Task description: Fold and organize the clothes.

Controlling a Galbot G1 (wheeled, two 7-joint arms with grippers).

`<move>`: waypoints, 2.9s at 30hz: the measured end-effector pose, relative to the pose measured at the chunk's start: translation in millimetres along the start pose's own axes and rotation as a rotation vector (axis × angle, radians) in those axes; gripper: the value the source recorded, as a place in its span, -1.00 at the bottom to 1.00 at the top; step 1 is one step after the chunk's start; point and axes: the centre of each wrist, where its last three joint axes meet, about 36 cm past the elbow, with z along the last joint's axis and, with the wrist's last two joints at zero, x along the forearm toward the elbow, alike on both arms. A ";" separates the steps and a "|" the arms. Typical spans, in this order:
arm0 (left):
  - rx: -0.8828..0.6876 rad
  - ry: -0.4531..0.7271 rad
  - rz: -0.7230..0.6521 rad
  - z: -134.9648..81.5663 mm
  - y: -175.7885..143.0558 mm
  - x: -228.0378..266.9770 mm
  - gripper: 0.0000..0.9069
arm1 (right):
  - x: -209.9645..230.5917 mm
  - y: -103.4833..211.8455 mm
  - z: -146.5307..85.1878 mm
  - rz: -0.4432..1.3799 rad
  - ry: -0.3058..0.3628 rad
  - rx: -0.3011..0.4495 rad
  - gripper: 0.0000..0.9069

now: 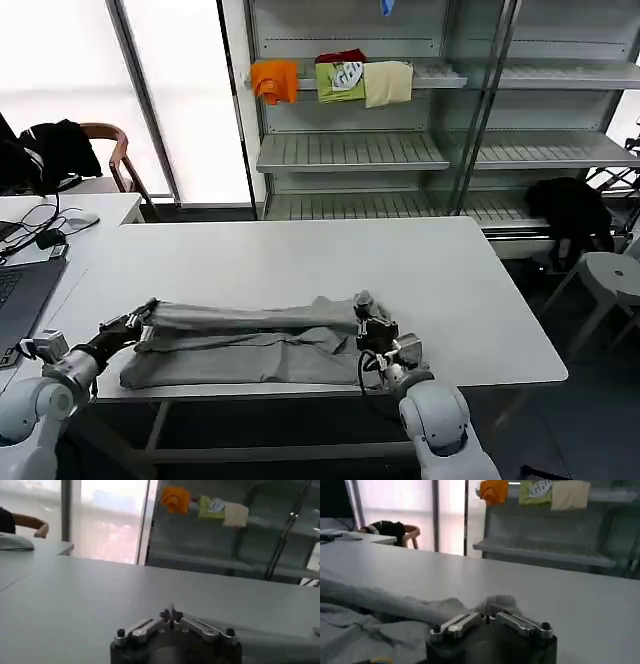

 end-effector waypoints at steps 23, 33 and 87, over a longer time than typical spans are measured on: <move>-0.139 0.046 -0.109 20.7 -13.5 8.3 1.00 | 16.9 -2.8 -0.4 0.128 -0.011 0.087 1.00; -0.069 -0.016 -0.188 44.3 -33.2 15.2 1.00 | 28.7 -30.3 -34.8 0.186 -0.152 -0.004 1.00; -0.588 -0.136 -0.437 -55.2 27.0 52.6 -1.00 | 37.0 -74.7 -65.9 0.260 -0.277 -0.150 1.00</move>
